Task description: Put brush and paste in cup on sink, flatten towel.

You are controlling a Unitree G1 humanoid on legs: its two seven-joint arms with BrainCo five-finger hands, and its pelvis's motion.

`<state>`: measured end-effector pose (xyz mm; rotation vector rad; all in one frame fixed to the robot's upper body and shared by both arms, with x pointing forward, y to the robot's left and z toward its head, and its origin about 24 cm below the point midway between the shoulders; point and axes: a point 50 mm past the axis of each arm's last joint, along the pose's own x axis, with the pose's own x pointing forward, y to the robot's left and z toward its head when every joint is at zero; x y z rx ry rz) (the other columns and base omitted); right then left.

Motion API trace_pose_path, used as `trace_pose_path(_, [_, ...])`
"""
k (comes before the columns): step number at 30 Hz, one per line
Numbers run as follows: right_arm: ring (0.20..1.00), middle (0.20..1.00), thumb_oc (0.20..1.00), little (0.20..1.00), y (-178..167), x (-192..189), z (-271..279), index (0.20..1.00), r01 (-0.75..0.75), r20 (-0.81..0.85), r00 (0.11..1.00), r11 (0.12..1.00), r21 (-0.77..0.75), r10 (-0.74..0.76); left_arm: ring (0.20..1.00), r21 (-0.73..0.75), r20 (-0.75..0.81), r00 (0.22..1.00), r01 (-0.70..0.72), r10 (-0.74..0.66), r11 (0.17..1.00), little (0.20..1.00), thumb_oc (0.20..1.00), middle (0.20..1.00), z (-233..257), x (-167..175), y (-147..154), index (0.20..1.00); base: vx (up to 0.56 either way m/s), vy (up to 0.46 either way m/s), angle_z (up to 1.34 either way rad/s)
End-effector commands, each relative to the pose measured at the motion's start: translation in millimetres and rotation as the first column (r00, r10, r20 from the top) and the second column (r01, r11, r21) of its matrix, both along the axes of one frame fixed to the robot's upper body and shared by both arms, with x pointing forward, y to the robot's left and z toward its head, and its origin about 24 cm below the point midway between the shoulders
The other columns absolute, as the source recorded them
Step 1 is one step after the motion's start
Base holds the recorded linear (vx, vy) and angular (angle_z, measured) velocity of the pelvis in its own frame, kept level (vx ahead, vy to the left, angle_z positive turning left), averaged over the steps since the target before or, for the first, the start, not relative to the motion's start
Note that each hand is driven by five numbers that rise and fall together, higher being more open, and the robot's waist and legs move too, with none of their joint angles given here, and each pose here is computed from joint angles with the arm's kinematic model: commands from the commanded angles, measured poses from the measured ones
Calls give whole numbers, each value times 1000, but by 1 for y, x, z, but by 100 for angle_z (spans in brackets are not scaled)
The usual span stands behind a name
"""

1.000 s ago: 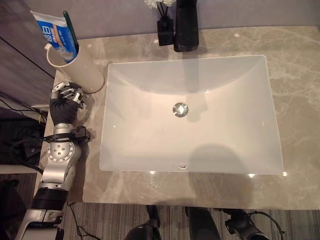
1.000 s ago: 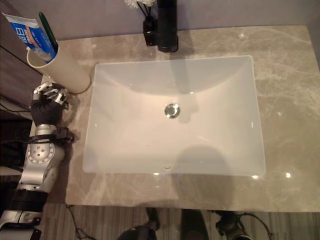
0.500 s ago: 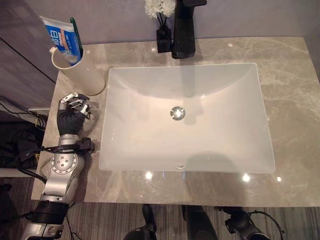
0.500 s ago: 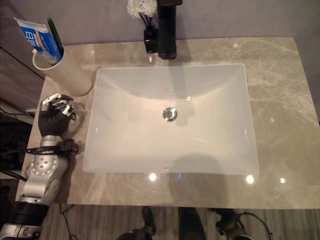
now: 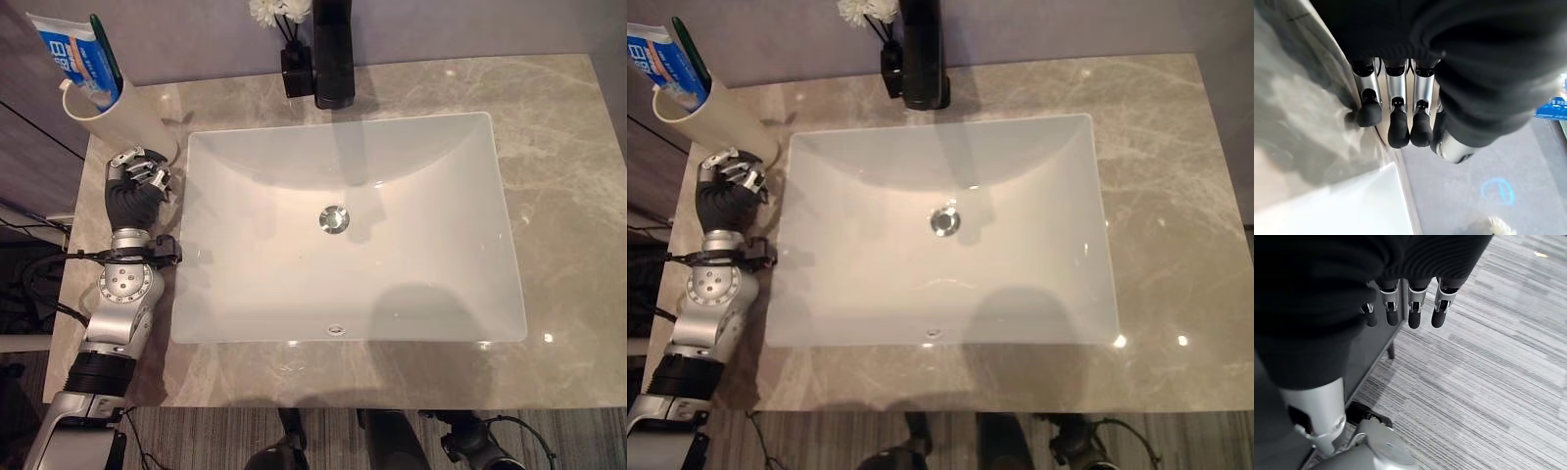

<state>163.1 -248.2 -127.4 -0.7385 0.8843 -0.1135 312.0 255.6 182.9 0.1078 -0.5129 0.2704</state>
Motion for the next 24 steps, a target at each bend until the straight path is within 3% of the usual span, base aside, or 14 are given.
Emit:
trace_pose_path(1, [1000,1000,1000,1000,7,8,2,1000,-7,41,999,1000,9,6,200,48,25,999,-40,39,998,200,200,200,4,-2,7,200,21,11,5])
trace_pose_path(8, [1000,1000,1000,1000,6,5,1,1000,-3,22,1000,1000,4,3,200,54,-6,1000,31,-30,998,200,200,200,-14,-24,1,200,3,8,1])
trace_pose_path(24, [1000,1000,1000,1000,5,2,-2,1000,2,0,1000,1000,4,-2,200,51,-8,997,-77,77,996,200,200,200,-13,-27,25,200,0,12,5])
